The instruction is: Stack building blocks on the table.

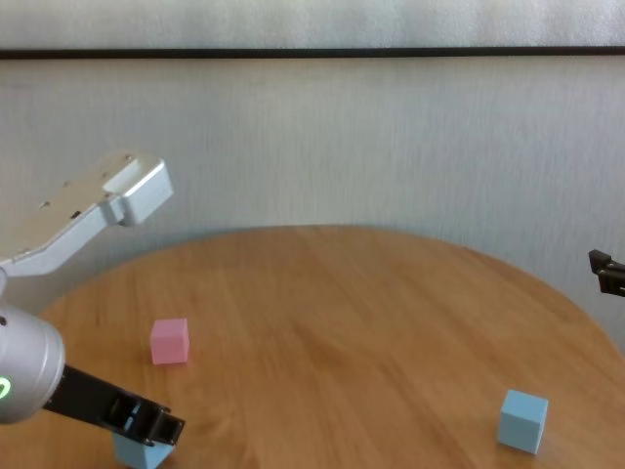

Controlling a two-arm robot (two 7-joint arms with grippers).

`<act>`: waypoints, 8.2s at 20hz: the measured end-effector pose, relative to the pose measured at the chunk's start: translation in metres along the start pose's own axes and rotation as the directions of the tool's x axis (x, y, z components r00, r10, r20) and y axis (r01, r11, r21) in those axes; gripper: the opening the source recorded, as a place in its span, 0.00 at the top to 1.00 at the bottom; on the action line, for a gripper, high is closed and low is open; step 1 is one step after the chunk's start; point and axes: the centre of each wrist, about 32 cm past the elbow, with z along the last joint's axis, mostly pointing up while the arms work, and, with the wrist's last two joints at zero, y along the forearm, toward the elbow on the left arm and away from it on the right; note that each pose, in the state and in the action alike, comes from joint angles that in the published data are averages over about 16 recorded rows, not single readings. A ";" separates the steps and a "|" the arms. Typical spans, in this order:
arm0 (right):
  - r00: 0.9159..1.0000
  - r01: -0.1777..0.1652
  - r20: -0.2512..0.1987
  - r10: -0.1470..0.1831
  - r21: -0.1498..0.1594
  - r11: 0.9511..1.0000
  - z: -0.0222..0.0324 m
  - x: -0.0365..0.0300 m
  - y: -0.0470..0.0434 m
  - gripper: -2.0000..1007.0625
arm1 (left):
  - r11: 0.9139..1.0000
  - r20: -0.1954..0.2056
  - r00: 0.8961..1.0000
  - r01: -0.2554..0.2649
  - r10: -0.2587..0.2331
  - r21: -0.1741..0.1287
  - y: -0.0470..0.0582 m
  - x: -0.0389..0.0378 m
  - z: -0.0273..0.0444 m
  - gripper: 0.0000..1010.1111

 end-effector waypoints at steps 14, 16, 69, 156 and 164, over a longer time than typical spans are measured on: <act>1.000 0.000 0.000 0.000 0.000 1.000 0.0000 0.0000 0.0000 0.00 | 0.993 0.179 0.982 0.081 -0.064 -0.090 -0.003 0.0077 0.0120 0.60; 1.000 0.000 0.000 0.000 0.000 1.000 0.0000 0.0000 0.0000 0.00 | 0.990 0.208 0.975 0.102 -0.080 -0.099 -0.006 0.0084 0.0169 0.60; 1.000 0.000 0.000 0.000 0.000 1.000 0.0000 0.0000 0.0000 0.00 | 0.953 0.378 0.900 0.278 -0.215 -0.119 -0.053 -0.0050 0.0577 0.22; 0.821 -0.571 -0.199 0.535 -0.303 0.763 0.0273 0.0203 0.0298 0.00 | 0.868 0.062 0.930 -0.312 0.362 -0.385 0.012 0.0505 0.0121 0.01; 0.804 -0.594 -0.210 0.556 -0.309 0.743 0.0258 0.0202 0.0360 0.00 | 0.868 0.062 0.930 -0.312 0.362 -0.385 0.012 0.0505 0.0121 0.01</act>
